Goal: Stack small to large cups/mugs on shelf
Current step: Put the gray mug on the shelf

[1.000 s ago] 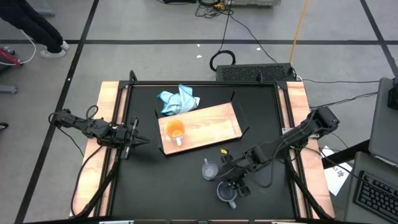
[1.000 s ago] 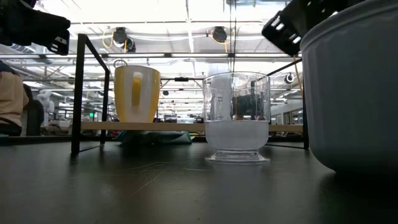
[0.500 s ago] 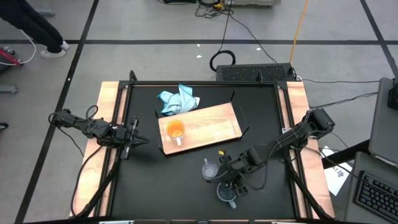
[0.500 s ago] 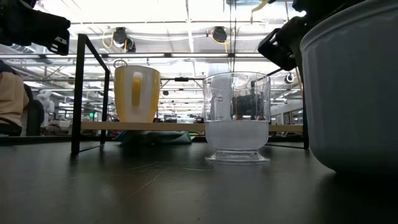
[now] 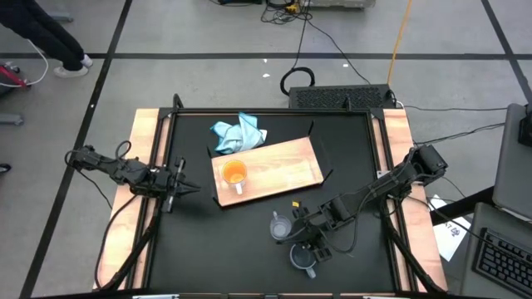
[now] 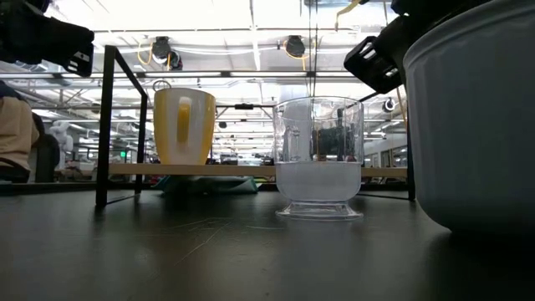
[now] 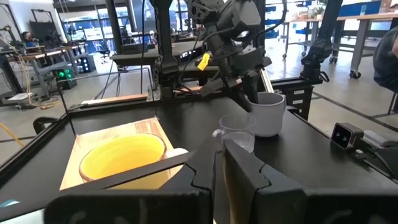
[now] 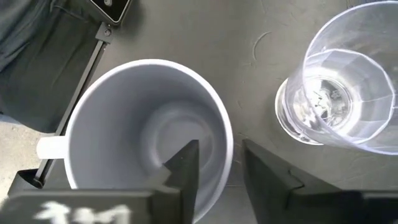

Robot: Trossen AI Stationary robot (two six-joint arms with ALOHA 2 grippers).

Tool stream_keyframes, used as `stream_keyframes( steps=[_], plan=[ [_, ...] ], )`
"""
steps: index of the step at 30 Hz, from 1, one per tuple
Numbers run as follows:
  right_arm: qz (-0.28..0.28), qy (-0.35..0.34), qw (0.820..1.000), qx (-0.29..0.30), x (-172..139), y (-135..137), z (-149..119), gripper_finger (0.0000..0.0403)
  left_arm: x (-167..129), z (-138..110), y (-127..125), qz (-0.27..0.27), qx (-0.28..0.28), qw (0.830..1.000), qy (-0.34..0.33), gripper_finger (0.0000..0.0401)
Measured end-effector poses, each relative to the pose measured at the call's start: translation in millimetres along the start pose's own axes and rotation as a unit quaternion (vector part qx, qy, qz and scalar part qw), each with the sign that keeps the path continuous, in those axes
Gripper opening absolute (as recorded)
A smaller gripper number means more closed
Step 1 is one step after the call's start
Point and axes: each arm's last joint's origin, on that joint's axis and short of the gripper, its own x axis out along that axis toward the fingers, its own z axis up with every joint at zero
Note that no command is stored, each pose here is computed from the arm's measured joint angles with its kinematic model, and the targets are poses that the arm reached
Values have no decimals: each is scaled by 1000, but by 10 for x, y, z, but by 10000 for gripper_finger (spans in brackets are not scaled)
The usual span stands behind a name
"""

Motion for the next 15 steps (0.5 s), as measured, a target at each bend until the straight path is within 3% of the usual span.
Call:
stream_keyframes(
  steps=[8, 15],
  plan=[
    [-10, -3, 1000, 26, -17, -100, 13, 13, 0, -5, -1, 0, 1, 1000, 3, 33],
    [-13, -5, 999, 34, -24, -150, 19, 5, 0, -5, -1, 0, 1, 1000, 3, 33]
  ],
)
